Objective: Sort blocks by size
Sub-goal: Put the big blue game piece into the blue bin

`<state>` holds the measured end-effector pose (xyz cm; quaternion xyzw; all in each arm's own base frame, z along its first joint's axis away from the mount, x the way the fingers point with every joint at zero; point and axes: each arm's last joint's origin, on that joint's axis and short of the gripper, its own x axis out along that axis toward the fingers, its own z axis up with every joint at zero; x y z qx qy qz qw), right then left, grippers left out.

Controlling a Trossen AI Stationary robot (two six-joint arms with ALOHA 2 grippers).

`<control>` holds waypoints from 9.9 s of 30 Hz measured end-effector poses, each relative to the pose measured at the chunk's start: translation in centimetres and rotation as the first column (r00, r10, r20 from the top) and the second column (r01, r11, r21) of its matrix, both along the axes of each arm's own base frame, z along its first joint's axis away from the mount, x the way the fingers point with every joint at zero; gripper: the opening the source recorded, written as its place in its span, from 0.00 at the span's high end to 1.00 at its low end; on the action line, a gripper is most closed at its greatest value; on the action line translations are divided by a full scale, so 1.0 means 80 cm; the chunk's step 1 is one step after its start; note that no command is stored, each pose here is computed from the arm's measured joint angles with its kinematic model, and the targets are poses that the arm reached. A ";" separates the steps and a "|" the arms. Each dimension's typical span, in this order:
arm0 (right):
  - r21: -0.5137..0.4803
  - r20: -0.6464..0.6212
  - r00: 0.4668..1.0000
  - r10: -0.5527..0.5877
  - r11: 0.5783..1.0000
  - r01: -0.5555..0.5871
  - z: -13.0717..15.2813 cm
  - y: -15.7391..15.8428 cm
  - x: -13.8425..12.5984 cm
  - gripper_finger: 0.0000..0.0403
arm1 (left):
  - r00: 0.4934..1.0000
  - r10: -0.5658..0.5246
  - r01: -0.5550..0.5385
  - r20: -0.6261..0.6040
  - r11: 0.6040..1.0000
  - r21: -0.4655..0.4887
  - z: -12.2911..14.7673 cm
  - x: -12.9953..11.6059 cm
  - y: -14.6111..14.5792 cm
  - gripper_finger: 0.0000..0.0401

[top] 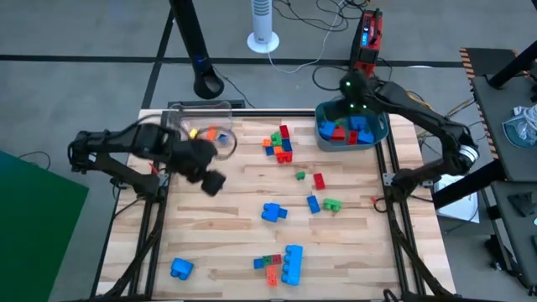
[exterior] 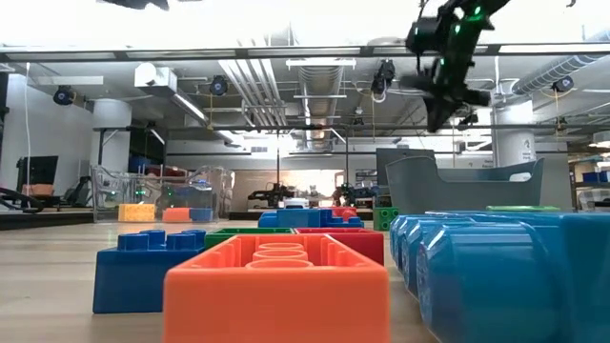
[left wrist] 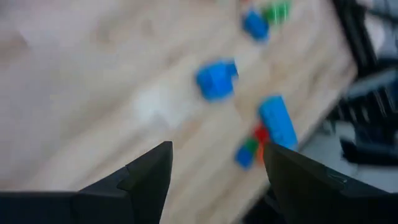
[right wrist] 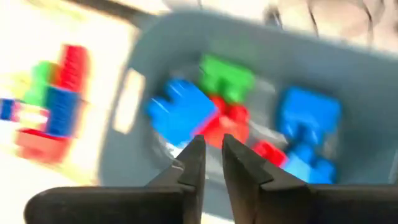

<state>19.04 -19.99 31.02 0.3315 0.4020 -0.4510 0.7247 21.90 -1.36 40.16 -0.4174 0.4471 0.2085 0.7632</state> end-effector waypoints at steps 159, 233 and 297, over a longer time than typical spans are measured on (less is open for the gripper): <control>-0.049 0.285 0.915 0.287 0.957 -0.285 -0.002 0.033 0.086 0.97 | 0.583 -0.783 0.811 -0.216 0.574 0.108 -0.256 -0.040 -0.201 0.04; -0.022 0.294 0.921 0.255 0.965 -0.260 -0.003 0.034 0.086 0.97 | 0.331 -0.848 0.942 -0.414 0.321 0.096 -0.328 -0.064 -0.236 0.14; -0.041 0.730 0.559 0.394 0.841 -0.540 0.056 0.112 0.154 0.97 | 0.867 -0.379 -0.080 0.325 0.536 0.840 -0.024 0.052 -0.019 0.34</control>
